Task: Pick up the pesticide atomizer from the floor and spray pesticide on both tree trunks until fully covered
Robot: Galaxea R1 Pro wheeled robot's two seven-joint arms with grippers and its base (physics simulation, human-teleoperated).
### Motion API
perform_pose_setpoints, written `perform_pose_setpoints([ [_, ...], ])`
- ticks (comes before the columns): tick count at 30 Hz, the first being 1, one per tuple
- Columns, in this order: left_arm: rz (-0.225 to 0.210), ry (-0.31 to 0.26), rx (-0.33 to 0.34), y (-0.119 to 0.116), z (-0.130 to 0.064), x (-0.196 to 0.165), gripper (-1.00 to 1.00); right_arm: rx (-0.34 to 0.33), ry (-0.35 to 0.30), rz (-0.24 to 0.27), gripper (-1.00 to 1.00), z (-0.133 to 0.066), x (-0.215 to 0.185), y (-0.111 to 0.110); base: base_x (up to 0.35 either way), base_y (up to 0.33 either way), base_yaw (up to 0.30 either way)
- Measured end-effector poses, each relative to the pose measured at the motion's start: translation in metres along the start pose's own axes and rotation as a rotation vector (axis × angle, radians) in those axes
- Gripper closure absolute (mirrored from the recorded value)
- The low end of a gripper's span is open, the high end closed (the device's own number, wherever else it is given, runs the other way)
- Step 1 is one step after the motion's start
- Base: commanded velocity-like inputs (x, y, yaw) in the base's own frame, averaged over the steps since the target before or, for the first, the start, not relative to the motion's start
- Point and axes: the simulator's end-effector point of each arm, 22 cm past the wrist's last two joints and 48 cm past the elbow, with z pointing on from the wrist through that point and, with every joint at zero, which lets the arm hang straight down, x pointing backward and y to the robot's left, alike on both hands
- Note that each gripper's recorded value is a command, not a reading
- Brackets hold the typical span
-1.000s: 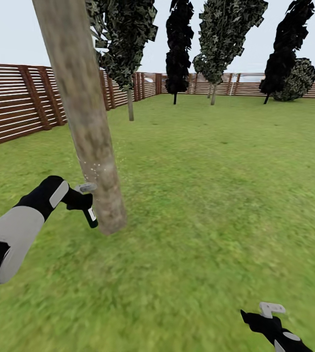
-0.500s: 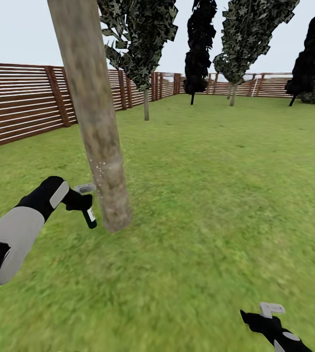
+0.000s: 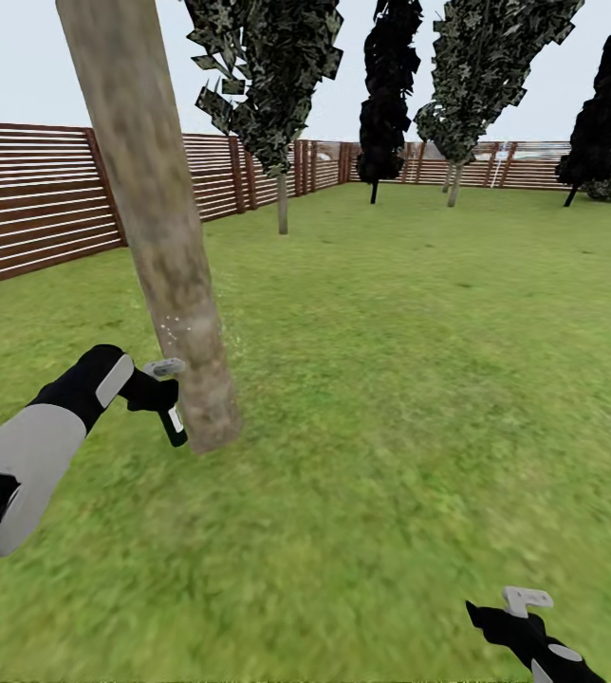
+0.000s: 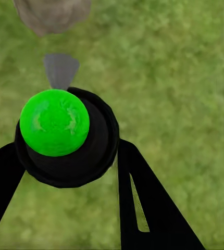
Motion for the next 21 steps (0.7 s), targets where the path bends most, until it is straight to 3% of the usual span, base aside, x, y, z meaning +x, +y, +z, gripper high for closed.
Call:
perform_pose_setpoints([
  [5, -0.001, -0.020, -0.007, -0.001, -0.011, -0.015, 1.00, 0.000, 0.000, 0.000, -1.00, 0.000, 0.000, 0.000, -0.007, -0.022, 0.000],
  [9, -0.008, -0.171, -0.015, -0.001, -0.089, -0.109, 1.00, -0.001, 0.001, 0.000, -1.00, 0.000, 0.000, 0.000, 0.000, 0.000, 0.000],
  [13, -0.060, -0.174, -0.015, 0.004, -0.126, -0.140, 1.00, 0.000, 0.001, 0.000, -1.00, 0.000, 0.000, 0.000, 0.000, 0.000, 0.000],
  [15, -0.061, -0.159, -0.017, 0.004, -0.121, -0.135, 1.00, 0.000, 0.001, 0.000, -1.00, 0.000, 0.000, 0.000, 0.000, 0.000, 0.000],
  [17, -0.066, -0.121, -0.021, 0.009, -0.102, -0.116, 1.00, 0.000, 0.001, -0.001, -1.00, 0.000, 0.000, 0.000, 0.000, 0.000, 0.000],
  [18, -0.075, -0.082, -0.010, 0.010, -0.079, -0.092, 1.00, 0.000, 0.000, 0.000, -1.00, 0.000, 0.000, 0.000, 0.000, 0.000, 0.000],
  [19, -0.074, -0.001, -0.026, 0.018, -0.040, -0.045, 1.00, 0.000, 0.001, -0.001, -1.00, 0.000, 0.000, 0.000, 0.000, 0.000, 0.000],
  [21, -0.073, 0.034, -0.028, 0.020, -0.023, -0.022, 1.00, -0.001, 0.001, 0.000, -1.00, 0.000, 0.000, 0.000, 0.000, 0.000, 0.000],
])
